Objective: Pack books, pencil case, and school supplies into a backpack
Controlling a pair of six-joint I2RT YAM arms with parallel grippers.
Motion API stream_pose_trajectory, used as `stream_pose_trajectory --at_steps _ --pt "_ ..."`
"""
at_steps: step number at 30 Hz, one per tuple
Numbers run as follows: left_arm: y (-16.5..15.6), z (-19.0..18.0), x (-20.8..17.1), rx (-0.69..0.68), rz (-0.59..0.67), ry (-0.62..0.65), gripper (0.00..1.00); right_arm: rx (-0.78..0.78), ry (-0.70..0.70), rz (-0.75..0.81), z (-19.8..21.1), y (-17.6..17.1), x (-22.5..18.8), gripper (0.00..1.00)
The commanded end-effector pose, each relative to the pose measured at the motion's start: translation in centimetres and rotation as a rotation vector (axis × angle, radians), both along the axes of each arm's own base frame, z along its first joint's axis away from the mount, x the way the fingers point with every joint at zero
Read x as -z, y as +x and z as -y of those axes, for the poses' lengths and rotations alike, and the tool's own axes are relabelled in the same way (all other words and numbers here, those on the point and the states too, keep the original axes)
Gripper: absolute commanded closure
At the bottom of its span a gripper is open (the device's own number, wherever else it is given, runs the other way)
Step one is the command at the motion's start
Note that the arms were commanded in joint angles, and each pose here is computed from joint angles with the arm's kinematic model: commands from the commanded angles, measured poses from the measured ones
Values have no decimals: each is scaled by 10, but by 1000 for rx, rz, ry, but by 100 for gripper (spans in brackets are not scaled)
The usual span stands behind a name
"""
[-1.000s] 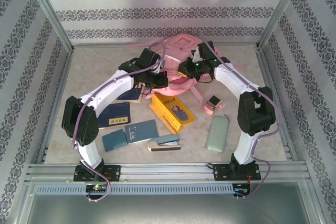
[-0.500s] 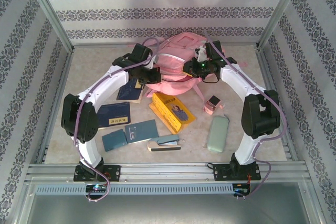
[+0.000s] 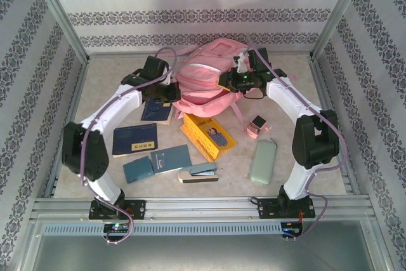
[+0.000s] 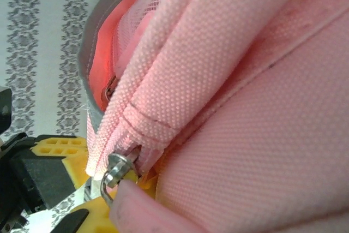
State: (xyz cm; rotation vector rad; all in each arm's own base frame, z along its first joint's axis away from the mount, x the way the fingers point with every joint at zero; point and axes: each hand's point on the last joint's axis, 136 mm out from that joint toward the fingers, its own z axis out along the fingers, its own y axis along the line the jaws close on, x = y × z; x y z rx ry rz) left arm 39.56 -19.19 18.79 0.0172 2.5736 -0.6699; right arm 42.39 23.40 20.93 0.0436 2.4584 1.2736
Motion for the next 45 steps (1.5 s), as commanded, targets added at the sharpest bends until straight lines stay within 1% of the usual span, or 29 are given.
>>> stream_pose_trajectory --at_steps 1,6,11,13,16,18,19,20,22,24,27,29,32,36,38,40,43,45 --pt "-16 -1 -49 3 124 -60 100 -210 175 246 -47 -22 -103 100" --pt "-44 3 -74 19 172 -115 100 -311 214 281 -81 -30 -132 100" --pt "-71 19 -84 76 182 -168 100 -399 274 219 -98 -28 -132 100" --pt "-80 24 -89 96 196 -172 100 -408 239 213 -103 -30 -124 97" --pt "-83 29 -87 106 192 -173 100 -341 131 197 -93 -17 -99 95" --pt "-81 34 -81 113 178 -170 100 -266 61 167 -76 -1 -77 91" --pt "-78 37 -77 115 169 -171 100 -230 19 158 -68 7 -66 85" --pt "-76 42 -74 121 161 -177 100 -186 -38 146 -57 14 -55 76" --pt "-68 54 -68 133 140 -197 100 -105 -181 131 -35 24 -34 66" --pt "-60 68 -65 150 124 -216 100 -23 -304 125 -14 29 -25 52" --pt "-46 87 -60 172 95 -232 100 94 -410 128 12 30 -28 44" --pt "-36 98 -57 180 80 -246 100 155 -451 131 27 24 -33 40" --pt "-26 110 -50 185 52 -257 100 229 -459 115 42 11 -39 35" --pt "-21 122 -46 193 40 -264 100 320 -455 43 60 -7 -36 35" --pt "-20 126 -45 197 39 -261 100 338 -403 10 63 -16 -33 35" --pt "-20 130 -45 199 39 -263 100 373 -303 -56 60 -25 -27 35" --pt "-22 135 -45 210 35 -263 100 406 -155 -151 43 -37 -19 34" --pt "-22 138 -46 216 37 -261 100 430 -86 -201 32 -41 -14 34"
